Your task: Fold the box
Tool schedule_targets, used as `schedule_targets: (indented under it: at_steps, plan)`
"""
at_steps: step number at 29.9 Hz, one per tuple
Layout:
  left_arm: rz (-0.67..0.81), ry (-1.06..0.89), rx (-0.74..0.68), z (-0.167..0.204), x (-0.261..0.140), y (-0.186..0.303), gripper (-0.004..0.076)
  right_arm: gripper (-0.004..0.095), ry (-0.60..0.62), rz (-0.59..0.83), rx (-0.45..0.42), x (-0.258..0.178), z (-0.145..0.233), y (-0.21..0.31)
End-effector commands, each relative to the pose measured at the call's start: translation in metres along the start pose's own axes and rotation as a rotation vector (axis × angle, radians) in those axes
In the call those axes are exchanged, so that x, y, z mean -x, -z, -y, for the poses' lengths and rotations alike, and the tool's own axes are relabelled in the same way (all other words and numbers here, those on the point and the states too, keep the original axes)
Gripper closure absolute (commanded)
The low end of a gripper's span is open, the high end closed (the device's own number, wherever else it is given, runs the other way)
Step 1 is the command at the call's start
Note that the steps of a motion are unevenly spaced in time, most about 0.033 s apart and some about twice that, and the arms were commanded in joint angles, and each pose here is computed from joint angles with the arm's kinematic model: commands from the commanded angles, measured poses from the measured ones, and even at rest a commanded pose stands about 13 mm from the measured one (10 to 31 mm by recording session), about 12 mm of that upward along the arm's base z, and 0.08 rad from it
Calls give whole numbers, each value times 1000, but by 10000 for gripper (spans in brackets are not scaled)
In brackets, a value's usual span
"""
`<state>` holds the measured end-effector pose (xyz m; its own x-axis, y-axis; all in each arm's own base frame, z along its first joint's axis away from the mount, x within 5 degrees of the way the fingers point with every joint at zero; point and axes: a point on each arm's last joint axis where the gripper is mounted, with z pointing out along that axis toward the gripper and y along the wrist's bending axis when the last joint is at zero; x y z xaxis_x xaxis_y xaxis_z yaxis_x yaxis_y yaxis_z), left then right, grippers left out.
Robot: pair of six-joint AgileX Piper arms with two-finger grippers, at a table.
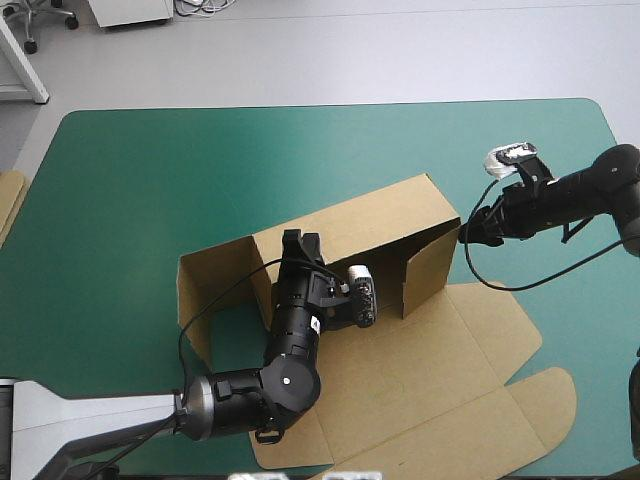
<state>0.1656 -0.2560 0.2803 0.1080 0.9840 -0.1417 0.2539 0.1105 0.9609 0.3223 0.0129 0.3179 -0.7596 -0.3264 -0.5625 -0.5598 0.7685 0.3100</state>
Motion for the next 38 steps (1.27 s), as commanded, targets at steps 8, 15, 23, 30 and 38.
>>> schedule_targets:
  at_steps: [8,15,23,30,38]
  plan:
    - [-3,54,56,-19,-1,7,734,275,104,-35,-58,5,-37,7]
    - [-2,55,56,-19,-1,7,734,275,141,-66,-102,1,-42,-7]
    - [10,62,52,-21,-1,8,734,274,132,-37,-108,3,-42,-8]
    - [15,62,49,-20,-1,8,734,274,125,22,-156,8,-39,-7]
    - [23,61,44,-20,0,8,734,274,173,38,-167,10,-38,-7]
